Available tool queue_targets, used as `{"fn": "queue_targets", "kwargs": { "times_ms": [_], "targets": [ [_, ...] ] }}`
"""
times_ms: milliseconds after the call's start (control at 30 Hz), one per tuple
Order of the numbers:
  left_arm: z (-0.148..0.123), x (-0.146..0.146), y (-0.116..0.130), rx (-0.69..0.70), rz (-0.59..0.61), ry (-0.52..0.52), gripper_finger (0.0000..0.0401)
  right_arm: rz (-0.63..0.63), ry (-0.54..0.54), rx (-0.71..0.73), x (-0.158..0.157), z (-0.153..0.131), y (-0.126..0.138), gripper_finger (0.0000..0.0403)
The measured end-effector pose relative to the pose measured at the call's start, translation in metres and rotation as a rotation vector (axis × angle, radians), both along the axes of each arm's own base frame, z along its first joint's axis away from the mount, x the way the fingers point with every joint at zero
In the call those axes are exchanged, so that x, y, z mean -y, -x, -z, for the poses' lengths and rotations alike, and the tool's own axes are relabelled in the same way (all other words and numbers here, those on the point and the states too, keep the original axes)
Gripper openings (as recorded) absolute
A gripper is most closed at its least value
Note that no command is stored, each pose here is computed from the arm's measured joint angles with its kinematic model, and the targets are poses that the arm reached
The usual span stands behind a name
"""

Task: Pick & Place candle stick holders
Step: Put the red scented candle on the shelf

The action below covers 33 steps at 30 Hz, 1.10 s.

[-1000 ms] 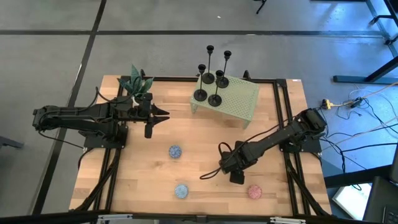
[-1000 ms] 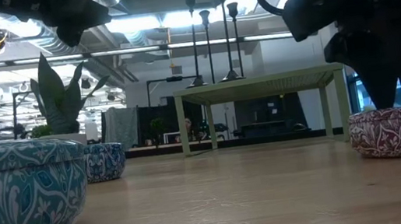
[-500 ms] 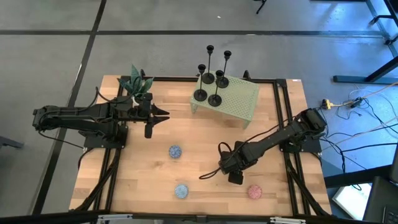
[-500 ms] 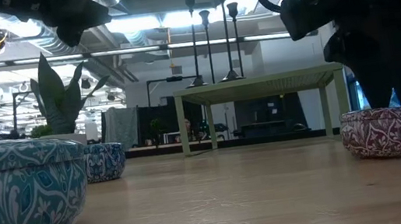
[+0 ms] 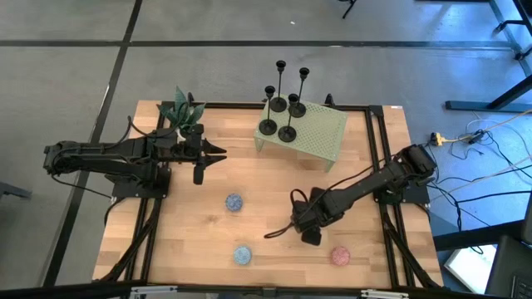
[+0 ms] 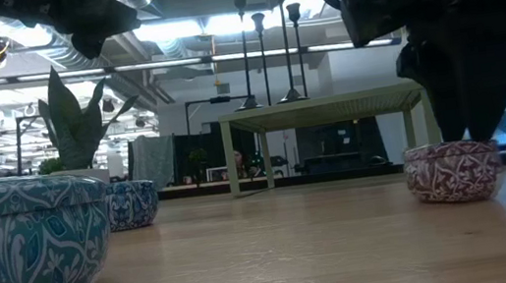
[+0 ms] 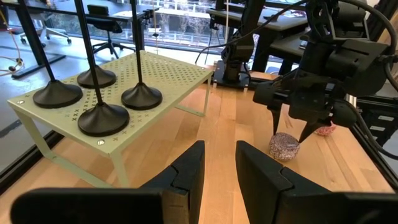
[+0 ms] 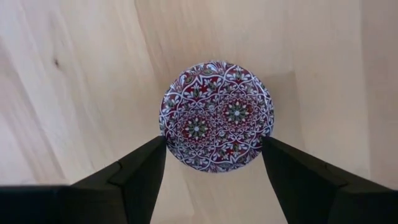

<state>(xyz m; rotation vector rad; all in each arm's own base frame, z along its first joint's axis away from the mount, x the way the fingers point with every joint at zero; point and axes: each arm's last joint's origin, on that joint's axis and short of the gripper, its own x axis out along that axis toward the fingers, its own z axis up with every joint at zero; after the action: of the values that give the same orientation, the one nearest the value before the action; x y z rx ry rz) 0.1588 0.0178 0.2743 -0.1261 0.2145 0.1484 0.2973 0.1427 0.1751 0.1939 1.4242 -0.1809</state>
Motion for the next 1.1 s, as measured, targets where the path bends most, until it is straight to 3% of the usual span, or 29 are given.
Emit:
{"fn": "queue_targets", "kwargs": {
  "times_ms": [267, 600, 800, 1100],
  "targets": [
    [0.000, 0.000, 0.000, 0.001, 0.000, 0.000, 0.0086, -0.017, 0.011, 0.028, 0.002, -0.002, -0.004, 0.0274],
    [0.000, 0.000, 0.000, 0.000, 0.000, 0.000, 0.0086, -0.031, 0.027, 0.038, 0.002, -0.002, -0.004, 0.0362],
    [0.000, 0.000, 0.000, 0.000, 0.000, 0.000, 0.0086, -0.020, 0.062, 0.072, 0.004, -0.003, -0.007, 0.0366],
    [0.000, 0.000, 0.000, 0.000, 0.000, 0.000, 0.0086, -0.007, -0.001, 0.085, 0.007, -0.004, -0.012, 0.0366]
  ]
}}
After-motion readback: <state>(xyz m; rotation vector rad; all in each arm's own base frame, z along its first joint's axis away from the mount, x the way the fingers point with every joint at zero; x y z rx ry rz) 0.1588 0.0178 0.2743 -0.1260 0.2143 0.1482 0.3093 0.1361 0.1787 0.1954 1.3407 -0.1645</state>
